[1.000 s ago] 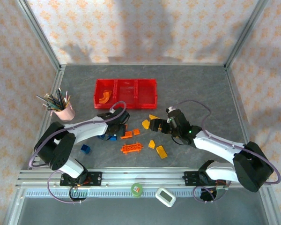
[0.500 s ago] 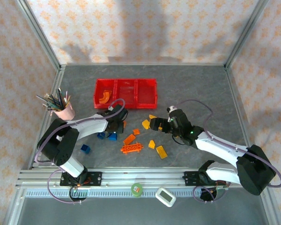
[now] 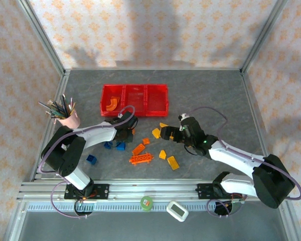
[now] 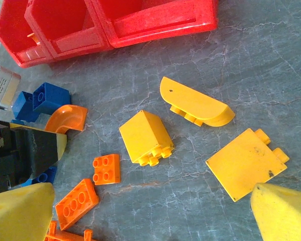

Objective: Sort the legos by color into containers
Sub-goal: Pick up the lego from the center of the table, then place the lego in the container.

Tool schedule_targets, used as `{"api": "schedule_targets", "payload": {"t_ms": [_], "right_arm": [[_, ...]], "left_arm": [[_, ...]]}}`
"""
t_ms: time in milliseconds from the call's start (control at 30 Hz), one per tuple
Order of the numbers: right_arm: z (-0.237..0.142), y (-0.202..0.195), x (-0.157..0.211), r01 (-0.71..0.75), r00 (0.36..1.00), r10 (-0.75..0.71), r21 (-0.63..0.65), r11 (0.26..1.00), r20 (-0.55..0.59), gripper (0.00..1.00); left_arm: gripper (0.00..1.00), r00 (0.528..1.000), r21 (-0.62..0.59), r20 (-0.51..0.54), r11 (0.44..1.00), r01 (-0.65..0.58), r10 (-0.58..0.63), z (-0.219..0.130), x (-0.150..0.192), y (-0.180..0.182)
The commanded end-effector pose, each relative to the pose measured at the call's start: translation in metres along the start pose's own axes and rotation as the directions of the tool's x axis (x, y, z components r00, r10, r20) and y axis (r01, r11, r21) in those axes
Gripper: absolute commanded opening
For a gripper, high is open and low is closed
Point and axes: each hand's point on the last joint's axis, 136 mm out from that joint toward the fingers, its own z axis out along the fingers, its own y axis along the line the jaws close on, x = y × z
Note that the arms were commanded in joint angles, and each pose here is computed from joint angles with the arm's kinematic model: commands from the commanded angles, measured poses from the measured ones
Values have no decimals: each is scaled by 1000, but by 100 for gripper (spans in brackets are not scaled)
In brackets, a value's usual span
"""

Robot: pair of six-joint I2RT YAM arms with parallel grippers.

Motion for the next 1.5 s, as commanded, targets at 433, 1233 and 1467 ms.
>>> {"api": "schedule_targets", "payload": {"t_ms": [433,1233,1467], "right_arm": [[-6,41,-35,64,997,-61,-74,995,46,100],[14,64,-79,73,989,-63,-70,995,137,100],[10,60,-82,82,985,-74,-46,996,153,100]], "left_arm": [[34,979,83,185,994,72,-86,-64,-46,-5],[34,856,-16,359,914,405,-372,-46,-228,93],[50,873,-65,336,916,395,-353,-35,-233,100]]}}
